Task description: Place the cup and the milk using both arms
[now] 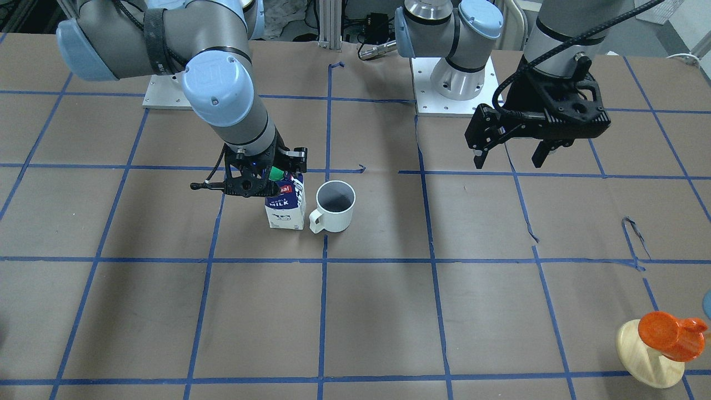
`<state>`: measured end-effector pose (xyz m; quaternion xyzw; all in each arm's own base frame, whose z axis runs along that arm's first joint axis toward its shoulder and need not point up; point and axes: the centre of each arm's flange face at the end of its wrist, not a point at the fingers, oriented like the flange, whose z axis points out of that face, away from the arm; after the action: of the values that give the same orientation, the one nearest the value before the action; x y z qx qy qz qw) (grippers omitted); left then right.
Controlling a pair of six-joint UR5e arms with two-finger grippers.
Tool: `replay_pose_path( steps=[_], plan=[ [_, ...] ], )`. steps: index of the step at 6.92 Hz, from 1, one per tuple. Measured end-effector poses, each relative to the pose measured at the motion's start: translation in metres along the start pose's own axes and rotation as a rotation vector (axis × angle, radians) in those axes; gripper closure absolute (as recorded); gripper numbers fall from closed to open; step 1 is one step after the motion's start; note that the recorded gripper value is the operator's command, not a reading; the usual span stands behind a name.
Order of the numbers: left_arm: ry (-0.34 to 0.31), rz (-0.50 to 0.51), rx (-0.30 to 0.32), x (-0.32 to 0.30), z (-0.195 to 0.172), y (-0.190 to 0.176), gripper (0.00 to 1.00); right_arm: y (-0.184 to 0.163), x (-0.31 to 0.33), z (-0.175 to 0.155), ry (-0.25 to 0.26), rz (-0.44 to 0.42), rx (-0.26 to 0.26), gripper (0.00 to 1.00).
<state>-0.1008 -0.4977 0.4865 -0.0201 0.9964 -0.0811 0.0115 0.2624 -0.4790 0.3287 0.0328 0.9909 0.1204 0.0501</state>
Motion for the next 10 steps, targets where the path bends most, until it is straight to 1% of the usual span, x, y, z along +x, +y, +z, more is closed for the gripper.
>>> replay_pose_path(
  steps=[1, 2, 3, 4, 5, 6, 7, 8, 9, 10],
  plan=[
    [-0.001, 0.0, 0.0, 0.0, 0.0, 0.0, 0.0, -0.002, 0.0, -0.006, -0.002, -0.002, 0.016, 0.0],
    [0.0, 0.0, 0.001, 0.0, -0.001, 0.0, 0.0, -0.007, 0.0, -0.024, -0.01, -0.006, 0.057, 0.0],
    [0.001, 0.001, 0.003, 0.0, -0.002, -0.001, 0.0, -0.012, -0.001, -0.056, -0.018, -0.007, 0.122, 0.0],
    [0.001, 0.001, 0.005, 0.0, -0.002, -0.001, 0.0, -0.018, 0.003, -0.094, -0.001, 0.0, 0.185, 0.0],
    [0.001, 0.001, 0.007, 0.0, -0.003, -0.001, 0.0, -0.015, 0.008, -0.129, 0.027, 0.009, 0.216, 0.0],
    [0.0, 0.001, 0.007, 0.001, -0.003, -0.001, 0.0, -0.003, 0.009, -0.16, 0.042, 0.017, 0.221, 0.0],
    [-0.001, 0.002, 0.008, 0.001, -0.004, -0.001, 0.0, 0.008, 0.01, -0.179, 0.046, 0.024, 0.228, 0.0],
    [-0.001, 0.002, 0.008, 0.001, -0.004, 0.0, 0.0, 0.012, 0.011, -0.187, 0.044, 0.026, 0.245, 0.0],
    [-0.003, 0.002, 0.007, 0.001, -0.003, 0.0, 0.0, 0.008, 0.019, -0.195, 0.037, 0.03, 0.274, 0.0],
    [-0.004, 0.002, 0.005, 0.001, -0.002, 0.0, 0.0, -0.003, 0.046, -0.207, 0.032, 0.041, 0.307, 0.0]
  ],
)
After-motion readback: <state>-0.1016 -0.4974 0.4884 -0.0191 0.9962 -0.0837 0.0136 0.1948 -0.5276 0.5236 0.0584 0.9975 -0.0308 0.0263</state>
